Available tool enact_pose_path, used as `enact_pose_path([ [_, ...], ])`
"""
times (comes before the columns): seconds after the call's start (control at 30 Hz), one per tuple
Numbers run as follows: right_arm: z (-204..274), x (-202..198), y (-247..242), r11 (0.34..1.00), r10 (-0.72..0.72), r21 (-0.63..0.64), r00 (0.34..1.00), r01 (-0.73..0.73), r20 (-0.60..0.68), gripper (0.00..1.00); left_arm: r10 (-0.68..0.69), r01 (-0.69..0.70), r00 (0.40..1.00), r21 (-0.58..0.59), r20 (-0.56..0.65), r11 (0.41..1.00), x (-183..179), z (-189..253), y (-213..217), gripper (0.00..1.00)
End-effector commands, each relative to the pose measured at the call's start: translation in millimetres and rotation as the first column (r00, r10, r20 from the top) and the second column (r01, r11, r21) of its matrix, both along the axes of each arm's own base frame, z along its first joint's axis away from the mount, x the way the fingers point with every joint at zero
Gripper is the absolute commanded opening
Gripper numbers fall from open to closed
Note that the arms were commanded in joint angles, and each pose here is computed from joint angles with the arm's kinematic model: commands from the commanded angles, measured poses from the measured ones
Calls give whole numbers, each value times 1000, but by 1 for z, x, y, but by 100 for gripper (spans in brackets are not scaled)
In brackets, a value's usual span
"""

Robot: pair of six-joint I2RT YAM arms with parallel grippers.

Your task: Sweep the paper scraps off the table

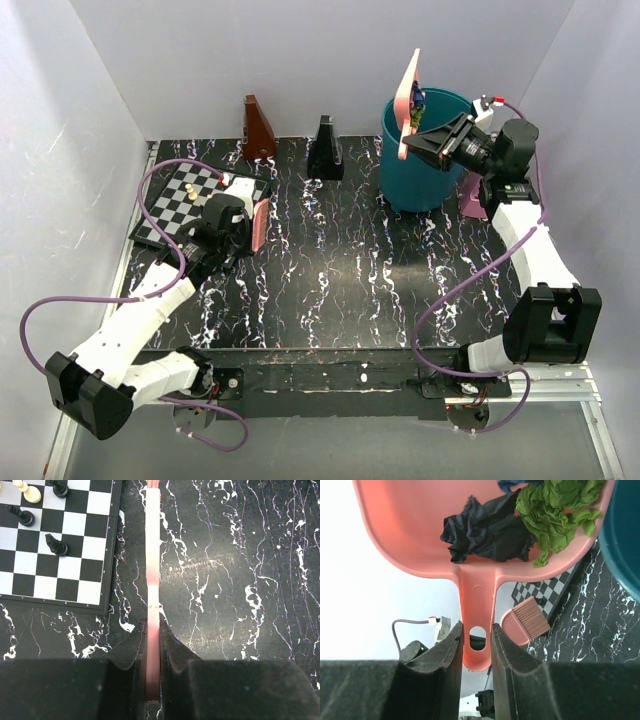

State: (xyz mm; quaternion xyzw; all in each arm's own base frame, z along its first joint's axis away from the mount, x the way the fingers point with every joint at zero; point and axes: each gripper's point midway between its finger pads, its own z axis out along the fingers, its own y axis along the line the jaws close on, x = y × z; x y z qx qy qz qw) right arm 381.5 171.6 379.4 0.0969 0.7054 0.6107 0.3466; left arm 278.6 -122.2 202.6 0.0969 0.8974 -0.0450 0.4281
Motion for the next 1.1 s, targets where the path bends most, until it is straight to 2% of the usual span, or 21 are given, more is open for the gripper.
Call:
enact_pose_path([
  [0.0, 42, -13, -2, 991, 23, 125, 983, -47, 184, 1, -14, 15, 999, -24, 34, 1000, 1, 10, -3, 0],
  [0.23, 33, -20, -4, 965, 37, 247, 980, -86, 197, 1, -19, 20, 999, -24, 32, 1000, 0, 9, -4, 0],
  [0.43, 28, -25, -6, 958, 24, 275, 975, -86, 222, 1, -25, 25, 999, -23, 25, 999, 0, 7, -5, 0],
  [0.8, 18, -13, -27, 947, -30, 319, 982, -32, 185, 1, -29, 29, 999, -20, 21, 999, 1, 6, -5, 0],
  [0.97, 16, -11, -27, 954, -9, 295, 986, -42, 168, 1, -29, 30, 999, -20, 16, 999, 0, 4, -6, 0],
  [1.07, 14, -17, -22, 973, 10, 225, 985, -49, 173, 1, -30, 31, 999, -19, 16, 999, 1, 4, -6, 0],
])
